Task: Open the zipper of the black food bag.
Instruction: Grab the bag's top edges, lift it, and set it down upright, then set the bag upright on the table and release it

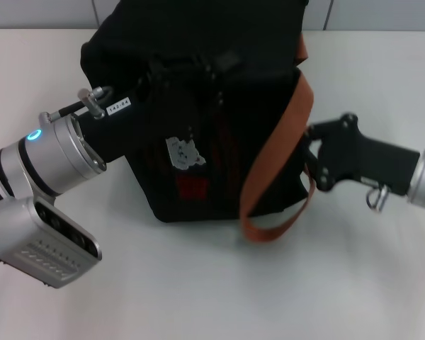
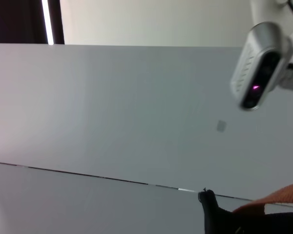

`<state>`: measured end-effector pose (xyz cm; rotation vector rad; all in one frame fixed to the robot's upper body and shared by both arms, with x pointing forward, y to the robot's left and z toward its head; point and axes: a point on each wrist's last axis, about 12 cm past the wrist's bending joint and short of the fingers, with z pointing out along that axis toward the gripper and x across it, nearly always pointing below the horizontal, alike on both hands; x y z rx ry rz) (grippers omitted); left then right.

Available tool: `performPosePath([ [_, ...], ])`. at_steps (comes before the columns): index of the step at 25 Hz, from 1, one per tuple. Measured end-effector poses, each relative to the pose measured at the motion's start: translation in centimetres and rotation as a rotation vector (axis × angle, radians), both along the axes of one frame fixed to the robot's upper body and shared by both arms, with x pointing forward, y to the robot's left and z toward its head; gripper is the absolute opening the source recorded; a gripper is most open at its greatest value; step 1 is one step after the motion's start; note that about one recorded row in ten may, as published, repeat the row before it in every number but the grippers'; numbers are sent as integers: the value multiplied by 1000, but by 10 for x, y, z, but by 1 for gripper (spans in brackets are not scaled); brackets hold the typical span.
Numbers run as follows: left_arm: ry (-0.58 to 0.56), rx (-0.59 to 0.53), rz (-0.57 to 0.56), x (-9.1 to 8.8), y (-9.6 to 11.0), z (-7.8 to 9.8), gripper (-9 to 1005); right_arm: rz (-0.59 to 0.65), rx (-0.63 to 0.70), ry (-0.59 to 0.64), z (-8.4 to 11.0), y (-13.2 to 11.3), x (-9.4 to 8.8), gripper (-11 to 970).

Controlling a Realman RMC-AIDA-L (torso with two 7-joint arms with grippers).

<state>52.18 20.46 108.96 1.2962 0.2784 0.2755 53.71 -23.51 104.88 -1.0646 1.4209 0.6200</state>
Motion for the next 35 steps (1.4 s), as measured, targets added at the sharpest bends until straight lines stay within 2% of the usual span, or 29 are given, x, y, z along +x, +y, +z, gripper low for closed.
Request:
performPosePath([
  [3,25,-21,2,2,1,2,91,-25,-55,58,-15,-13,-14,-3],
  [9,27,-38,14,4,2,4,90,-63,-73,119,-25,-26,-28,-2],
  [12,46,-65,33,7,3,6,90,-86,4,131,-21,-30,-31,-2],
  [13,56,-71,36,7,3,6,90,-117,102,120,-13,-34,-34,-2],
  [15,200,-164,74,3,12,-2,90,-134,142,108,-10,-37,-36,22],
  [16,200,-164,74,3,12,-2,90,-154,179,94,-7,-41,-38,34],
  [17,261,-198,94,1,16,-7,90,-177,222,78,-4,-45,-40,46],
  [18,406,-261,145,-11,28,-24,90,-219,302,46,2,-52,-43,59],
  [21,456,-283,158,-16,31,-30,90,-241,355,30,5,-55,-45,95],
  [22,529,-321,162,-22,36,-36,90,-250,376,22,7,-57,-46,107],
  [23,727,-433,157,-37,45,-47,90,-265,411,7,9,-60,-48,119],
  [26,789,-469,158,-42,49,-51,90,-266,432,-3,11,-61,-49,326],
  [27,910,-546,159,-53,55,-58,90,-264,439,-4,12,-61,-49,365],
  [28,977,-605,162,-59,60,-61,90,-257,452,0,12,-60,-49,403],
  [29,977,-605,162,-59,60,-61,90,-257,452,0,12,-60,-49,442],
  [33,1106,-772,172,-71,72,-66,90,-244,463,10,13,-57,-49,580],
  [35,1130,-787,161,-71,72,-66,90,-239,463,11,13,-55,-48,623],
])
